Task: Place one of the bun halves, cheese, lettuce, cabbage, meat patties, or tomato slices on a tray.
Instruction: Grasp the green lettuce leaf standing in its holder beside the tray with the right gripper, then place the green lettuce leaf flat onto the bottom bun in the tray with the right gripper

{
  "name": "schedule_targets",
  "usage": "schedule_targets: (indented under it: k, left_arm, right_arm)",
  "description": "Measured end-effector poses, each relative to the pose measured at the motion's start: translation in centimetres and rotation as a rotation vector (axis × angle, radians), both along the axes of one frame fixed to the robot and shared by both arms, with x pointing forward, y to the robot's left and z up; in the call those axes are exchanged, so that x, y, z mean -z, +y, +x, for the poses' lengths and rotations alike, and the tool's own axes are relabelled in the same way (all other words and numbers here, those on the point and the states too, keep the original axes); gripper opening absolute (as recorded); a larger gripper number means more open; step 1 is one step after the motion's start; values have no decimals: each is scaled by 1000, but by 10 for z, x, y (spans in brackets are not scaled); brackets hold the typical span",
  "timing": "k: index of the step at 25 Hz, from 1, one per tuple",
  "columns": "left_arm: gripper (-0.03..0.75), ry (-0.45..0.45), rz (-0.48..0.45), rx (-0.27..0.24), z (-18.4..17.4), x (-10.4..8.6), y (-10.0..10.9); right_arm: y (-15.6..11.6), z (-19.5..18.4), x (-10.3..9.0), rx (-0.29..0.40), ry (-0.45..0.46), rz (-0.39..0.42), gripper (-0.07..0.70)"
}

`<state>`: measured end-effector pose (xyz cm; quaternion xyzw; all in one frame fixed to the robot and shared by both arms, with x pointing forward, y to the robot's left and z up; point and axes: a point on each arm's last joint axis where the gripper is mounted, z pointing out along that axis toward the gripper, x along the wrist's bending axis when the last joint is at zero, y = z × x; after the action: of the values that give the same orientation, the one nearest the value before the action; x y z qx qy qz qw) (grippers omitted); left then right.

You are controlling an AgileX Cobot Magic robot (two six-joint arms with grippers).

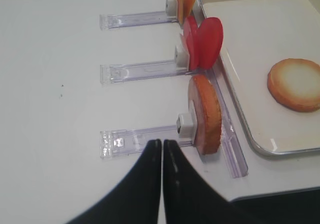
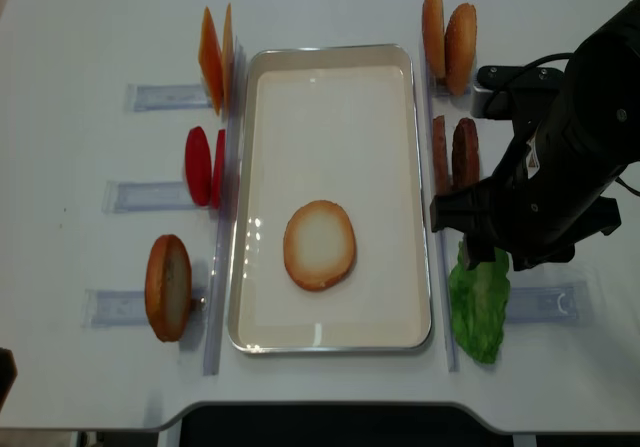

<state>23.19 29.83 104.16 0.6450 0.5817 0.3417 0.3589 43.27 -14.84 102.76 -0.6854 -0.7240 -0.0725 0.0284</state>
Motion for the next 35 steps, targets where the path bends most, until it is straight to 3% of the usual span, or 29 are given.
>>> schedule_targets:
  k: [3, 11, 22, 27, 35]
  left_arm:
    - [0, 0, 0, 0, 0, 0, 0]
    - [0, 0, 0, 0, 0, 0, 0]
    - [0, 0, 0, 0, 0, 0, 0]
    - [0, 0, 0, 0, 0, 0, 0]
    - [0, 0, 0, 0, 0, 0, 0]
  right_arm:
    - [0, 0, 0, -1, -1, -2, 316]
    - [0, 0, 0, -1, -2, -2, 14]
    - [2, -3, -3, 8, 38, 13, 14]
    - [3, -1, -20, -1, 51, 9, 14]
    - [21, 6, -59, -23, -35, 116, 14]
